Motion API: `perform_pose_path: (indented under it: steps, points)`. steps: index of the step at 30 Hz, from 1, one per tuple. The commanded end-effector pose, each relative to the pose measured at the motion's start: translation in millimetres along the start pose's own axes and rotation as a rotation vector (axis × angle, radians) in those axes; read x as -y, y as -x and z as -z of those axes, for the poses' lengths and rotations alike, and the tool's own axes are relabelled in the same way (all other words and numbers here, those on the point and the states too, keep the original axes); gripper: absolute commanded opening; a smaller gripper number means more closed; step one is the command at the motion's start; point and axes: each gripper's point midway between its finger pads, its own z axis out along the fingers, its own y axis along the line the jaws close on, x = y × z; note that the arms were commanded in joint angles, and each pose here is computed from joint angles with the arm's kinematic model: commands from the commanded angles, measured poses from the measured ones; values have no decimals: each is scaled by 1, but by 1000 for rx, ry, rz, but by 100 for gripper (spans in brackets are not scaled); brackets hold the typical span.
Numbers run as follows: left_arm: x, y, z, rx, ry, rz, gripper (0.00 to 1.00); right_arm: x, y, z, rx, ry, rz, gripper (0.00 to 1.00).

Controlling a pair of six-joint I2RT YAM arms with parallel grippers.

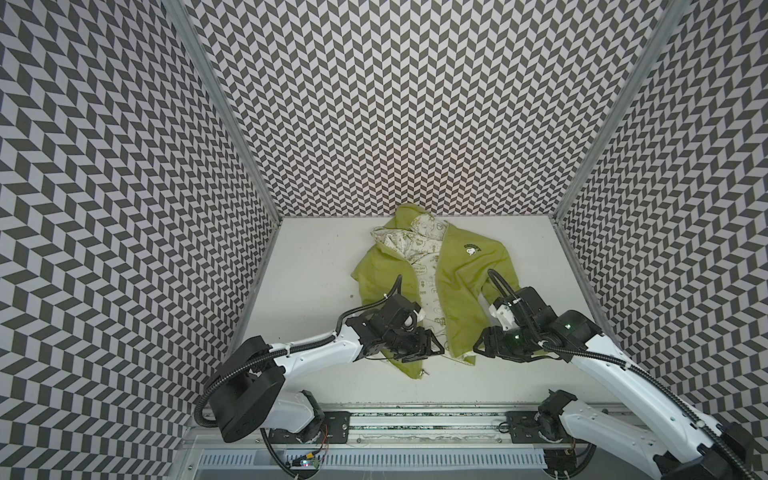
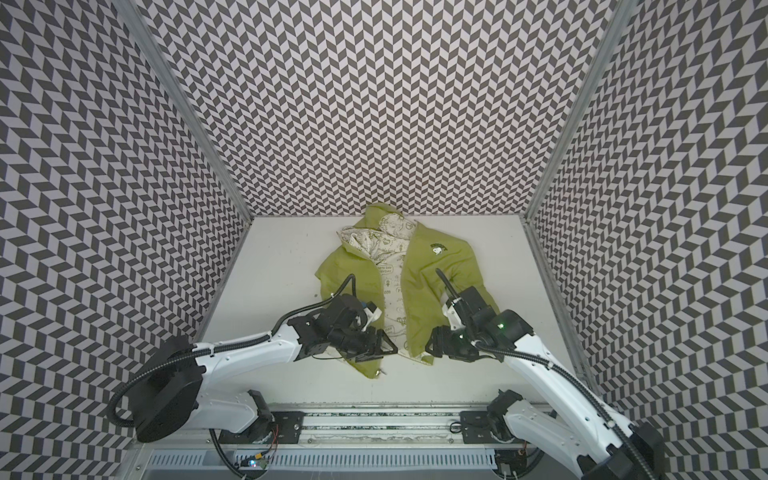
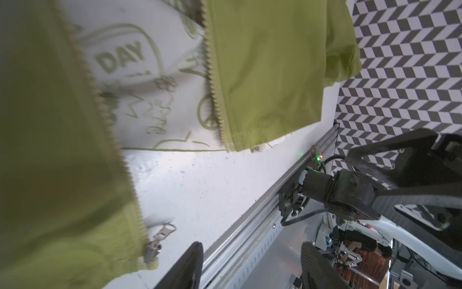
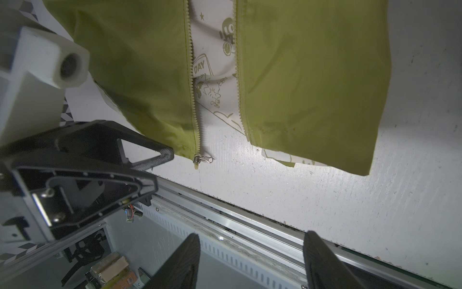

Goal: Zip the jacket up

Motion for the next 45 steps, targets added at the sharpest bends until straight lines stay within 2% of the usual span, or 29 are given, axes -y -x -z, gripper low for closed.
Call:
perform_pose_path:
  steps: [1, 5, 8, 11, 18, 24, 30, 38, 42, 45]
  points:
    - [32, 4, 12, 33, -73, -40, 64, 2, -4, 3, 4, -3, -18, 55]
    - [19, 5, 43, 139, 78, -21, 67, -13, -9, -4, -33, 98, -41, 43]
    - [-5, 0, 66, 211, 217, 49, 67, -27, -13, -13, -49, 153, -44, 43]
    - [-31, -13, 79, 258, 277, 142, 68, -36, -17, -25, -70, 155, -20, 49]
    - [-82, -43, 80, 315, 256, 352, 63, -61, -25, -73, -154, 118, 64, 60]
    - [-97, -47, 82, 399, 172, 445, 66, -81, -27, -122, -225, 110, 91, 58]
    - [-110, -47, 74, 421, 126, 499, 65, -86, -20, -157, -254, 76, 83, 50]
    - [-100, -38, 59, 384, 103, 476, 66, -80, -16, -186, -274, 34, 37, 44]
    - [-102, -35, 45, 346, 105, 488, 64, -81, -16, -193, -275, 49, 15, 33]
    - [-101, -30, 38, 339, 107, 494, 62, -89, -12, -192, -266, 71, 8, 19]
